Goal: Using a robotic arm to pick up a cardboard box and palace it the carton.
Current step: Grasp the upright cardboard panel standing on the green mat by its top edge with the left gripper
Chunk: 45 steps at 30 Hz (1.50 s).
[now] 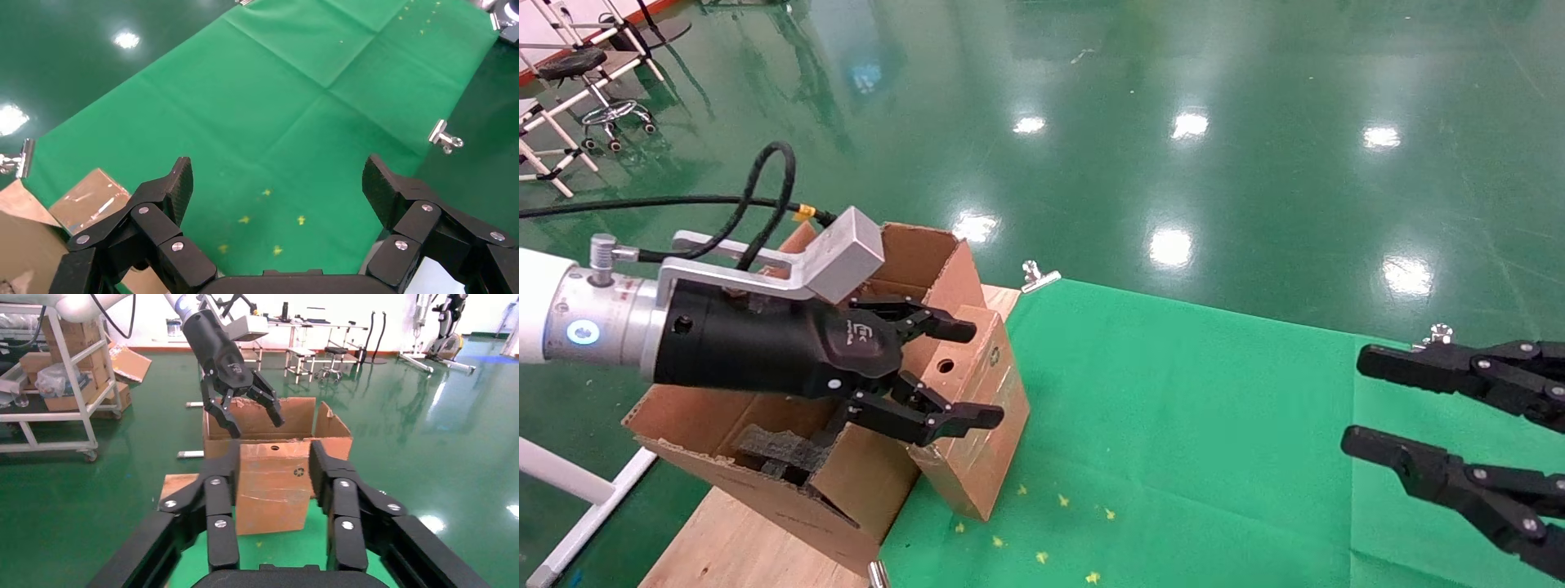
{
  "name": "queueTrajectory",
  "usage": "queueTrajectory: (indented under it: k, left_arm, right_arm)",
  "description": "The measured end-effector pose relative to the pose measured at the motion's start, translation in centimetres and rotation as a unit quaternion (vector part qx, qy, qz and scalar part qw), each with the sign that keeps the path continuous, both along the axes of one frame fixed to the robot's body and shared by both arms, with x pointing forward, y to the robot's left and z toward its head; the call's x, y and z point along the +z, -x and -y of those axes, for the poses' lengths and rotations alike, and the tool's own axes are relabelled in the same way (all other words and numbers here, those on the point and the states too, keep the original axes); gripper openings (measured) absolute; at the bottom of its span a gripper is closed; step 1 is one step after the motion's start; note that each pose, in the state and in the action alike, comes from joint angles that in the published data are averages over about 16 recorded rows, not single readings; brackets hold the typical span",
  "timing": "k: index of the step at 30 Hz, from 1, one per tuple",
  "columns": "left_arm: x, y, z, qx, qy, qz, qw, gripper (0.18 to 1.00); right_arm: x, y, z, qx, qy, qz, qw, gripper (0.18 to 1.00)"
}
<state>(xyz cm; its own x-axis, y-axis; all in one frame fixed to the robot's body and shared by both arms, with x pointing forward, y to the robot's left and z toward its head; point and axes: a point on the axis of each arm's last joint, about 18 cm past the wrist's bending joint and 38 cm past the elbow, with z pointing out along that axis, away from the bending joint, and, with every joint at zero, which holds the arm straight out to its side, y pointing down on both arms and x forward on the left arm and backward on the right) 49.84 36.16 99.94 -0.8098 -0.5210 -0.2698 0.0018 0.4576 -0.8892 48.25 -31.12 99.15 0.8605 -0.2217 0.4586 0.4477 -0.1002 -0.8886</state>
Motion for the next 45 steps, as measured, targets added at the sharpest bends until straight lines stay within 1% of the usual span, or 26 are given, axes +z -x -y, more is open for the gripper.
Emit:
queueTrajectory:
  k: [7,11,15,19,25,32,38,45]
  left_arm:
    - [-0.1,-0.4,-0.6,0.030,-0.004,-0.025,0.9992,1.001]
    - [0.0,-1.1,-0.9,0.054,-0.007,-0.044,0.9975,1.001]
    - [0.3,-2.0,-1.2,0.092,-0.007,-0.070,0.9932,1.001]
    - [0.7,-3.1,-1.4,0.135,-0.008,-0.099,0.9858,1.001]
    - [1.0,-4.5,-1.2,0.190,-0.008,-0.139,0.9718,1.001]
    - [0.4,-5.5,-0.8,0.225,-0.019,-0.175,0.9583,1.001]
    - [-0.5,-6.0,-0.5,0.241,-0.033,-0.193,0.9504,1.001]
    - [-1.2,-6.3,-0.2,0.250,-0.046,-0.203,0.9456,1.001]
  right_arm:
    - [0.0,0.0,0.0,0.000,0.000,0.000,1.000,0.401]
    - [0.0,0.0,0.0,0.000,0.000,0.000,1.000,0.337]
    - [0.0,0.0,0.0,0.000,0.000,0.000,1.000,0.282]
    - [0.0,0.0,0.0,0.000,0.000,0.000,1.000,0.235]
    - [0.0,0.0,0.0,0.000,0.000,0.000,1.000,0.202]
    - [0.0,0.0,0.0,0.000,0.000,0.000,1.000,0.192]
    - [0.0,0.0,0.0,0.000,0.000,0.000,1.000,0.198]
    - [0.0,0.0,0.0,0.000,0.000,0.000,1.000,0.232]
